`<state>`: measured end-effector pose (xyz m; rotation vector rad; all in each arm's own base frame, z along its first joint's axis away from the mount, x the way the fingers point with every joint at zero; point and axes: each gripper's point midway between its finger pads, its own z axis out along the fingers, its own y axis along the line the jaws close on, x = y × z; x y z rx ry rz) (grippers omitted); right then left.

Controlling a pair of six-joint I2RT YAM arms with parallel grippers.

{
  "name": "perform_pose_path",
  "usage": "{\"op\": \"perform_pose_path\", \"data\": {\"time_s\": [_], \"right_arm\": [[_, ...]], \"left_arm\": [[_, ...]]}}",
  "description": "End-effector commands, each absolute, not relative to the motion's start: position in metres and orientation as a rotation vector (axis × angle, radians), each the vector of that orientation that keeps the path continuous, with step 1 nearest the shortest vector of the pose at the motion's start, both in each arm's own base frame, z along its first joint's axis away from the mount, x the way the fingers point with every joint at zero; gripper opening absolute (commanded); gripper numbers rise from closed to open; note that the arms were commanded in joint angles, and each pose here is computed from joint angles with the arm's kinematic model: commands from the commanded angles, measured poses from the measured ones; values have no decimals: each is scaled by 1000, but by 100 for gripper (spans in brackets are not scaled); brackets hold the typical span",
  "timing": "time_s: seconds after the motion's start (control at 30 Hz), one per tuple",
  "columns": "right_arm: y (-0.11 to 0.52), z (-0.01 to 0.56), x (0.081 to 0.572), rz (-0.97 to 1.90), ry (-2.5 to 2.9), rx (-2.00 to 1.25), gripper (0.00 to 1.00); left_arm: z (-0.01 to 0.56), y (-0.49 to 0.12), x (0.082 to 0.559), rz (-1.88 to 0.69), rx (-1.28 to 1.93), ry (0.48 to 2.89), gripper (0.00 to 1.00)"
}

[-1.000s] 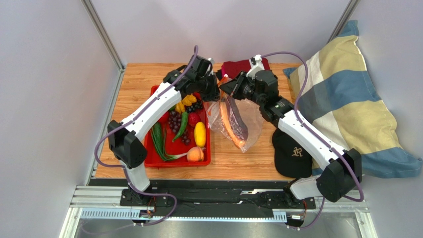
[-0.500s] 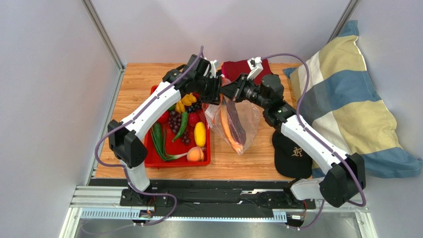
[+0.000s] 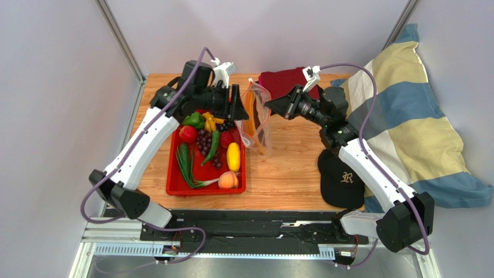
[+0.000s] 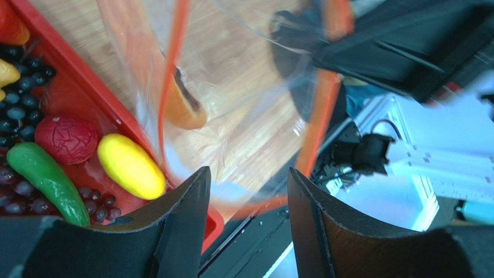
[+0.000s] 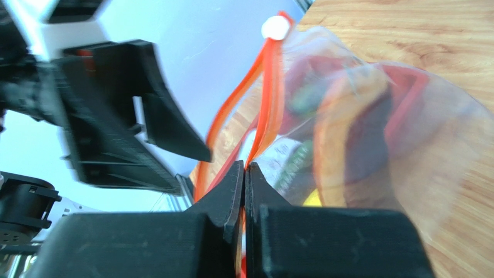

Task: Place the food in the zip-top bag and seal the zipper
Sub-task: Place the fake food in the zipper food storage bag.

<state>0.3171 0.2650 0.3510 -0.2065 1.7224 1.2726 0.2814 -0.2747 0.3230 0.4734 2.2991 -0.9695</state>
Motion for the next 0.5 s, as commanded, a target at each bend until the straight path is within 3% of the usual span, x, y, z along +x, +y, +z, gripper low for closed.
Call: {"op": "perform_pose_path", "data": {"time_s": [0.0,0.13,0.17,0.23,0.47], "right_arm": [[272,353,311,1330,1718,-250,0],[268,347,313,1318,1761,-240,0],[264,344,313,1303,1788,-222,0],[257,341,313,1244,1822,-190,0],[242,307,296,1149,1954,-188,0]], "left_arm": [[356,-276,251,-1079,653,2135,60],[358,-255,260,-913,613,2114,72],[358,-241,267,-806,591,2099,84],[344,-221,271,-694,595,2128,97],[266,-168,265,-586,783,2318,97]]}}
